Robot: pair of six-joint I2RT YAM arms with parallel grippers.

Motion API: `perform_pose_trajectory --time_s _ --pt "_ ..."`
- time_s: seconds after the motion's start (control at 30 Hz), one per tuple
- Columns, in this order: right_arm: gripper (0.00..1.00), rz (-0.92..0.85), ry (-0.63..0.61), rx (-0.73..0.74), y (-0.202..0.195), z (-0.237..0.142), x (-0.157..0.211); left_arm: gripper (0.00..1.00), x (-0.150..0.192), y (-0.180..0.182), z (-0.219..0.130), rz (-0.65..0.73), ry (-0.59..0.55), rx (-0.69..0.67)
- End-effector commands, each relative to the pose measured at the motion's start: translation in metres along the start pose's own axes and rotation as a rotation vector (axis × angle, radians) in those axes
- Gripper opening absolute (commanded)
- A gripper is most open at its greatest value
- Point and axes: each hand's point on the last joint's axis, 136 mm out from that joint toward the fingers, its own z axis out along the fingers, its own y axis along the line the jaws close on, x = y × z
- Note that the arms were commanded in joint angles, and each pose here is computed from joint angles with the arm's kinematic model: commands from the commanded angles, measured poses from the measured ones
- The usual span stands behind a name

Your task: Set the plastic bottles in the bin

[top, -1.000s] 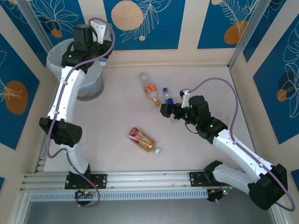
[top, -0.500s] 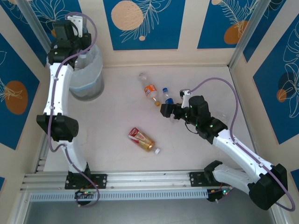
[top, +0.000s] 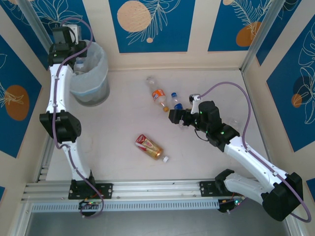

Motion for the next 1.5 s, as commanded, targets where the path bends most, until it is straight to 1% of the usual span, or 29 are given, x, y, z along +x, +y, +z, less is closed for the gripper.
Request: perform_pose_trajectory --time_s 0.0,0.13,0.2,0.43,0.57,0.63,0.7,0.73,0.77,0.8,0.9,1.0,1.17,1.37,1.47 --pt "0.99 -0.004 -0.034 0.001 0.003 -0.002 -0.008 0.32 0.013 0.003 0.007 -0.063 0.052 0.008" --pt "0.99 -0.004 -0.03 0.004 0.002 -0.001 -0.007 0.32 0.035 0.007 0.016 -0.096 0.105 -0.018" --pt "0.99 -0.005 -0.028 0.008 0.001 -0.001 -0.007 0.35 0.044 0.01 0.019 -0.119 0.127 -0.029" --pt "0.99 -0.005 -0.021 0.014 0.0 -0.001 -0.005 0.39 0.063 0.004 0.026 -0.191 0.179 0.014" --pt "0.99 -0.004 -0.022 0.016 -0.001 -0.001 -0.006 0.5 0.073 -0.008 0.024 -0.252 0.221 0.071" --pt "0.99 -0.008 -0.022 0.014 0.0 0.0 -0.006 0.59 0.076 -0.013 0.023 -0.278 0.233 0.097" --pt "0.99 -0.012 -0.018 0.012 0.001 -0.001 -0.007 0.74 0.074 -0.018 0.02 -0.296 0.235 0.123" --pt "0.99 -0.016 -0.015 0.014 0.001 -0.001 -0.006 0.85 0.072 -0.018 0.018 -0.303 0.232 0.125" --pt "0.99 -0.018 -0.015 0.014 0.002 -0.001 -0.007 0.94 0.069 -0.018 0.016 -0.308 0.226 0.127" --pt "0.99 -0.022 -0.012 0.016 0.002 -0.002 -0.008 0.97 0.066 -0.019 0.014 -0.305 0.217 0.137" --pt "0.99 -0.024 -0.008 0.024 0.0 -0.002 -0.007 0.99 0.054 -0.023 0.005 -0.303 0.19 0.166" --pt "0.99 -0.018 0.004 0.064 -0.007 -0.002 -0.004 0.99 0.044 -0.029 -0.007 -0.3 0.168 0.193" --pt "1.0 -0.014 0.039 0.126 -0.019 -0.003 0.001 0.99 0.038 -0.041 -0.02 -0.287 0.15 0.23" --pt "1.0 -0.005 0.088 0.221 -0.037 -0.005 0.005 0.99 0.03 -0.052 -0.035 -0.262 0.106 0.244" --pt "1.0 0.001 0.11 0.256 -0.044 -0.007 0.007 0.99 0.027 -0.061 -0.045 -0.265 0.084 0.279"
